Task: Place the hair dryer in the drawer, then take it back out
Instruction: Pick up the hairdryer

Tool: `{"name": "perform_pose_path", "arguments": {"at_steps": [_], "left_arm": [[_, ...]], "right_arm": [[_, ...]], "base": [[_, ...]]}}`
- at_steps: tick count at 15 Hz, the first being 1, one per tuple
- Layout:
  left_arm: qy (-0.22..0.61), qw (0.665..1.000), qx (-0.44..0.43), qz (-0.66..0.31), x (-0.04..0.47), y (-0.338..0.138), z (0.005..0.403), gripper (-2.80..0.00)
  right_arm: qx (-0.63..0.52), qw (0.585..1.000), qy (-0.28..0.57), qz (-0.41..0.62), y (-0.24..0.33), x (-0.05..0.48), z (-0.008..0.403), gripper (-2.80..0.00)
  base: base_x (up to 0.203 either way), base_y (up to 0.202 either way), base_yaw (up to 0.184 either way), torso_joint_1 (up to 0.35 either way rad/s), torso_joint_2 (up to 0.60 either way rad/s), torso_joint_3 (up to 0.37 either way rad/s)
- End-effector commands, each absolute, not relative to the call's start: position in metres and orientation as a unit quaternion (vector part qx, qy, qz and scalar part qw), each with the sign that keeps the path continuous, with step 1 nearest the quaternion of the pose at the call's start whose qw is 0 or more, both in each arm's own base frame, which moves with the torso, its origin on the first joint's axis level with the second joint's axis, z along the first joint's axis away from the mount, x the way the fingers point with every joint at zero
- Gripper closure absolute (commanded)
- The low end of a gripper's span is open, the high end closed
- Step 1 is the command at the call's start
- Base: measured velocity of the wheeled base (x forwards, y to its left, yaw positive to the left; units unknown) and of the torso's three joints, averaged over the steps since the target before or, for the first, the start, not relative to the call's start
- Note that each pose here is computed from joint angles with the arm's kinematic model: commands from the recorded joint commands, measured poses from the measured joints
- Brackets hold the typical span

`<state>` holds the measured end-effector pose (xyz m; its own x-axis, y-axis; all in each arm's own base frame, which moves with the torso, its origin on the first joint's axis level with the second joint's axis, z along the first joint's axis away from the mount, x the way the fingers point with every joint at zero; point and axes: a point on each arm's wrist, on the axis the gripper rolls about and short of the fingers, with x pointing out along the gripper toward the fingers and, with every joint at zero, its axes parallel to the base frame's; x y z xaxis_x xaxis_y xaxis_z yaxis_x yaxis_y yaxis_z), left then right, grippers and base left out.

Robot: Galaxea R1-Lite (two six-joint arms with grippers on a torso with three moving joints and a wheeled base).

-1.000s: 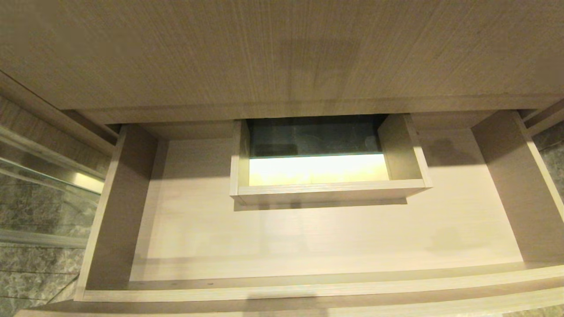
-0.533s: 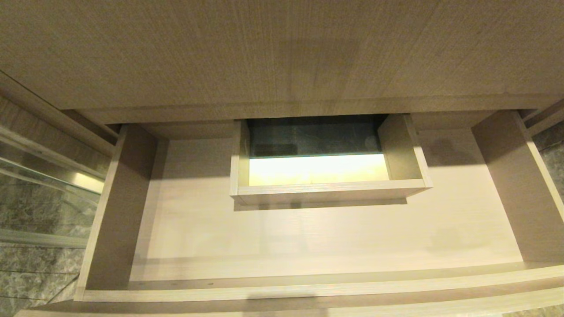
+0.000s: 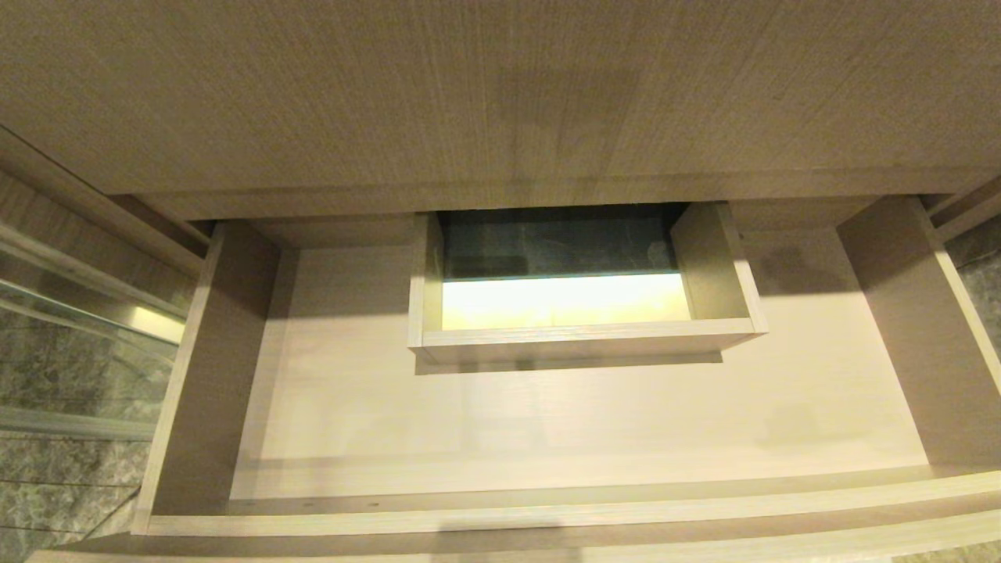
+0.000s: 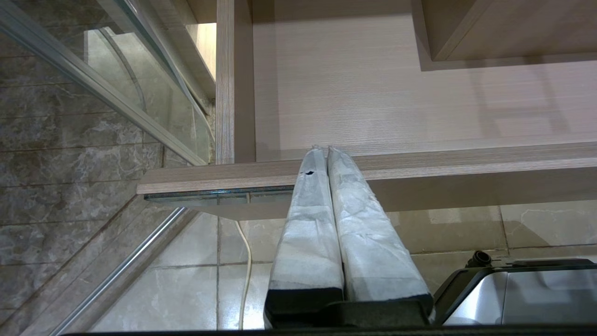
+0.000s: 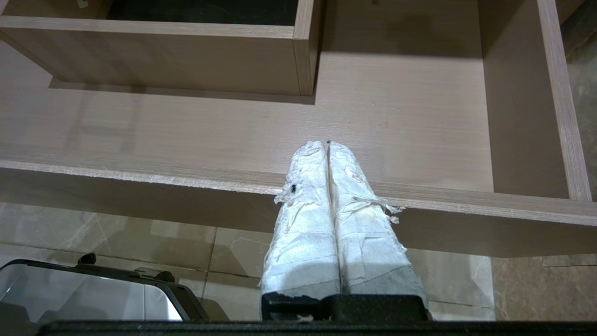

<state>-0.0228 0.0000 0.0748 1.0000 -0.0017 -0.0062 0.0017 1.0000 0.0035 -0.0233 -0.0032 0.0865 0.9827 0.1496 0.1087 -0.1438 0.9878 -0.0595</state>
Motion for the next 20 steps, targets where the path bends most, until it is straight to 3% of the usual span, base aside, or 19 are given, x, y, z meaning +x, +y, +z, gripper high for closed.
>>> {"name": "perform_pose_path", "arguments": {"at_steps": [1, 14, 20], "left_arm": [[0.004, 1.000, 0.002, -0.001, -0.0227, 0.0000, 0.0744, 0.00], [0.003, 1.000, 0.000, -0.001, -0.0227, 0.0000, 0.0746, 0.00], [0.003, 1.000, 0.000, -0.001, -0.0227, 0.0000, 0.0746, 0.00]], "right_arm": [[-0.026, 0.995, -0.057, 0.074, -0.0032, -0.0230, 0.0746, 0.00], [-0.029, 0.995, -0.055, 0.075, -0.0031, -0.0229, 0.0743, 0.00], [-0.029, 0.995, -0.055, 0.075, -0.0031, -0.0229, 0.0743, 0.00]], "base": [[0.000, 0.000, 0.000, 0.000, 0.00, 0.000], [0.000, 0.000, 0.000, 0.000, 0.00, 0.000], [0.000, 0.002, 0.082, 0.080, -0.32, -0.271]]}}
